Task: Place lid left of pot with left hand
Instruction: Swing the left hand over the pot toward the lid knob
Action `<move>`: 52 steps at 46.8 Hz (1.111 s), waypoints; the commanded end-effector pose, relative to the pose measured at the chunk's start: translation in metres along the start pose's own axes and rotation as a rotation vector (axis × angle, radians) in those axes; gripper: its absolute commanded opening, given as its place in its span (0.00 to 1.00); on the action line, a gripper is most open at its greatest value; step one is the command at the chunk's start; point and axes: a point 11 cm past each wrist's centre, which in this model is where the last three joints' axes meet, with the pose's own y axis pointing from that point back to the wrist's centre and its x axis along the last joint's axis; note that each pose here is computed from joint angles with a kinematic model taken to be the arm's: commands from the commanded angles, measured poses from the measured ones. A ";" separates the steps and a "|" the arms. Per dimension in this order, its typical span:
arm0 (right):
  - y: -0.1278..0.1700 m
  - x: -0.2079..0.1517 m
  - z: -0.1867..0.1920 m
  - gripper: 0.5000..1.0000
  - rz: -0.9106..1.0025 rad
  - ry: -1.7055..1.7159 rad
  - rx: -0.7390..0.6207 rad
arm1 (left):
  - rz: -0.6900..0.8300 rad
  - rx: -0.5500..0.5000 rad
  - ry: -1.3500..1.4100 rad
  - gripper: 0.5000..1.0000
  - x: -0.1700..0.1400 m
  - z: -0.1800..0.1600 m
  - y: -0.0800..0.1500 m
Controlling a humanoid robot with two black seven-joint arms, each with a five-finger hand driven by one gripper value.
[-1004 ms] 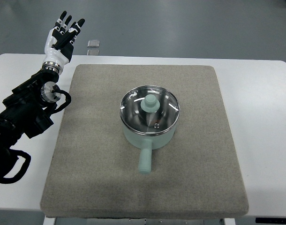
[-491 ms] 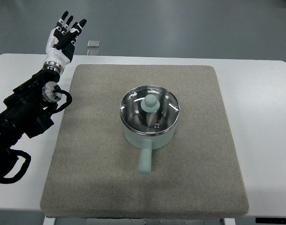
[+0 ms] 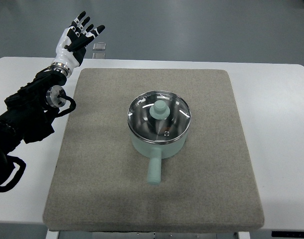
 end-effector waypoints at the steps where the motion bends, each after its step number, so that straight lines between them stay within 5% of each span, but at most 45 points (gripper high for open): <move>1: 0.000 0.000 0.000 0.85 0.000 0.000 0.000 | -0.029 0.006 -0.063 0.98 0.000 0.008 -0.003; 17: 0.000 0.000 0.000 0.84 0.000 0.000 0.000 | -0.140 0.026 -0.317 0.99 -0.005 0.035 -0.013; 34: 0.000 0.000 0.000 0.85 0.000 0.000 0.000 | -0.458 0.078 -0.642 0.98 -0.059 0.048 -0.016; 52: 0.000 0.000 0.000 0.85 -0.001 0.000 0.000 | -0.840 0.051 -1.095 0.98 -0.103 0.064 0.008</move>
